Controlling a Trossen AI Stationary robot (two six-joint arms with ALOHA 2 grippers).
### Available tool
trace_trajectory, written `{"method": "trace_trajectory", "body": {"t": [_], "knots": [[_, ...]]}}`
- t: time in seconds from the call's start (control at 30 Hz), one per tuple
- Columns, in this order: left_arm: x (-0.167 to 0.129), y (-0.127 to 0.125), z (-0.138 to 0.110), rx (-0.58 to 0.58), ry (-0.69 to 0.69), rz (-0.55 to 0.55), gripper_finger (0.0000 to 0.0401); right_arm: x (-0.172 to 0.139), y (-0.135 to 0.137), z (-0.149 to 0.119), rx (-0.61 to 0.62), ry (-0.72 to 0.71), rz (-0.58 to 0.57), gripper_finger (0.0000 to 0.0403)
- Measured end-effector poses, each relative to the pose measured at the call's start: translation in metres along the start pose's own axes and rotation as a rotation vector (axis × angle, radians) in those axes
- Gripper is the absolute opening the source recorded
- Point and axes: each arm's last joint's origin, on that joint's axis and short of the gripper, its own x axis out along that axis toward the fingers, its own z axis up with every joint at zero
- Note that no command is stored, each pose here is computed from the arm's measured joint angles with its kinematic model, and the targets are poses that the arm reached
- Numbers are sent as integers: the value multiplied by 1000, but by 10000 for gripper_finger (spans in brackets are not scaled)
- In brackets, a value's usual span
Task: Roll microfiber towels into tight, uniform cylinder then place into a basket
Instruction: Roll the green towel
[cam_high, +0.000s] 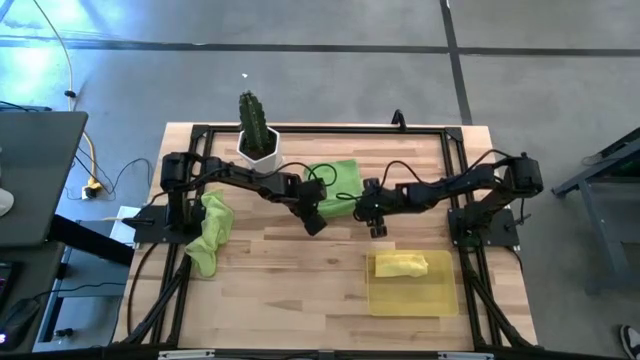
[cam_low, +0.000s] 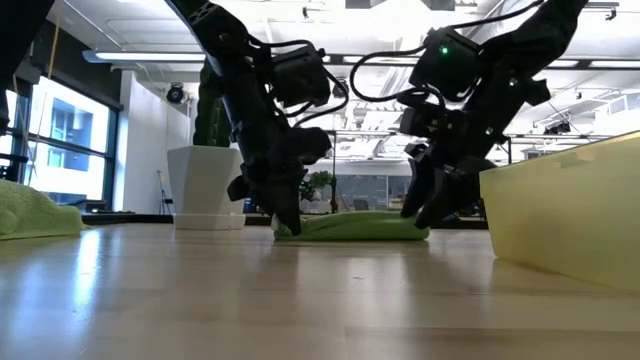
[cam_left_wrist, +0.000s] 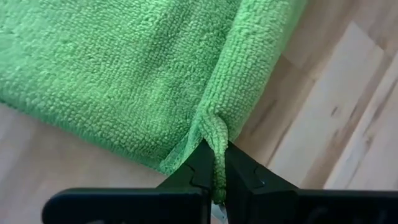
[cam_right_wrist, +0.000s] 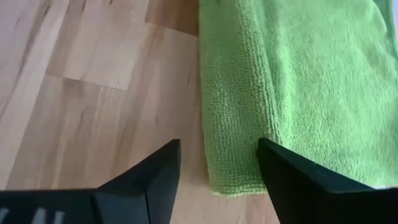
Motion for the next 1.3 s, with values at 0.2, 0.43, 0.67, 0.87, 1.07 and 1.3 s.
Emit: {"method": "trace_trajectory", "body": {"t": [0.2,0.43,0.67,0.87,1.07,1.3], "knots": [[0,-4,-2,11,5,-12,8,1,-6,-2,44,-8,22,194],[0,-4,-2,7,5,-13,8,1,-8,-3,70,-9,28,171],[0,-4,-2,7,4,-12,8,13,-6,-7,72,15,32,167],[0,-4,-2,12,5,-14,8,20,-5,-8,81,30,22,167],[-5,-9,-1,61,4,-34,10,20,-4,-10,96,52,35,132],[-21,-20,5,206,-25,64,58,21,-3,-11,115,54,52,84]]}}
